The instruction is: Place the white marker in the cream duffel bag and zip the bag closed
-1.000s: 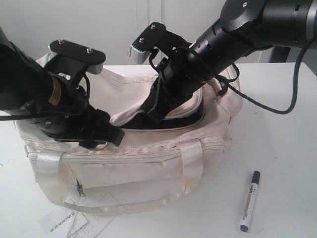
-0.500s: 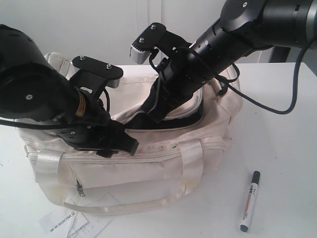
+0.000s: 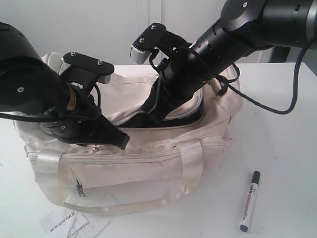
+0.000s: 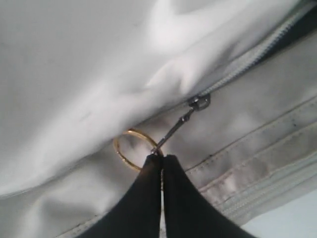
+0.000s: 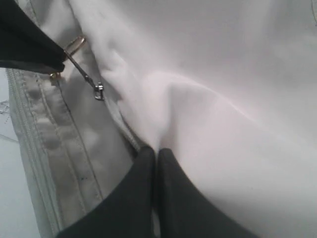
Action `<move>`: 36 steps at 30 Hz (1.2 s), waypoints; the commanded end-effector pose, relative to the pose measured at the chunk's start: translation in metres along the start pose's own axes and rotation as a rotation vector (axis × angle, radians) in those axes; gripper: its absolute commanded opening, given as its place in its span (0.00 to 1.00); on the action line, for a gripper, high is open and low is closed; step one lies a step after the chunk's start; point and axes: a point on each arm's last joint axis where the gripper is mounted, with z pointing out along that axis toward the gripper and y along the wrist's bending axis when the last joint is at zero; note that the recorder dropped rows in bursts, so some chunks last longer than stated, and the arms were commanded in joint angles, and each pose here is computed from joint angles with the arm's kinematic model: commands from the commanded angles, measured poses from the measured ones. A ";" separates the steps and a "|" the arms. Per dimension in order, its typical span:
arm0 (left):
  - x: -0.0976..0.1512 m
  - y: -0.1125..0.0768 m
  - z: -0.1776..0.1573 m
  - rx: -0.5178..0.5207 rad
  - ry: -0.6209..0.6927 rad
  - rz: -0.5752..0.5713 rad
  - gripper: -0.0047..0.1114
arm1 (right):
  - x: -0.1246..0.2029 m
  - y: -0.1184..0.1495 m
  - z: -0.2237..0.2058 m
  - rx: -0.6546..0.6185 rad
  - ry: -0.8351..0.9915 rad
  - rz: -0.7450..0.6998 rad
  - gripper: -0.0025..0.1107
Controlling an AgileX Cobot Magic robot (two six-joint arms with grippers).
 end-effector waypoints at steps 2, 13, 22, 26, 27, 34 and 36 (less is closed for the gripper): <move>0.005 0.009 -0.016 -0.030 -0.004 0.006 0.04 | -0.001 0.000 -0.006 0.005 -0.012 0.005 0.02; 0.013 0.014 -0.017 -0.088 0.084 0.061 0.04 | -0.002 -0.001 -0.006 0.023 -0.023 0.005 0.02; 0.017 0.020 -0.019 -0.150 0.136 0.105 0.04 | -0.002 -0.001 -0.006 0.023 -0.023 0.005 0.02; 0.016 0.023 -0.021 -0.174 0.130 0.127 0.04 | -0.002 -0.001 -0.006 0.023 -0.023 0.005 0.02; 0.016 0.024 -0.022 -0.176 0.126 0.132 0.04 | -0.002 -0.001 -0.006 0.023 -0.023 0.005 0.02; 0.014 0.024 -0.024 -0.171 0.085 0.072 0.04 | -0.002 -0.001 -0.006 0.023 -0.023 0.005 0.02; 0.012 0.021 -0.023 -0.145 0.062 0.041 0.07 | -0.002 -0.001 -0.006 0.023 -0.023 0.005 0.02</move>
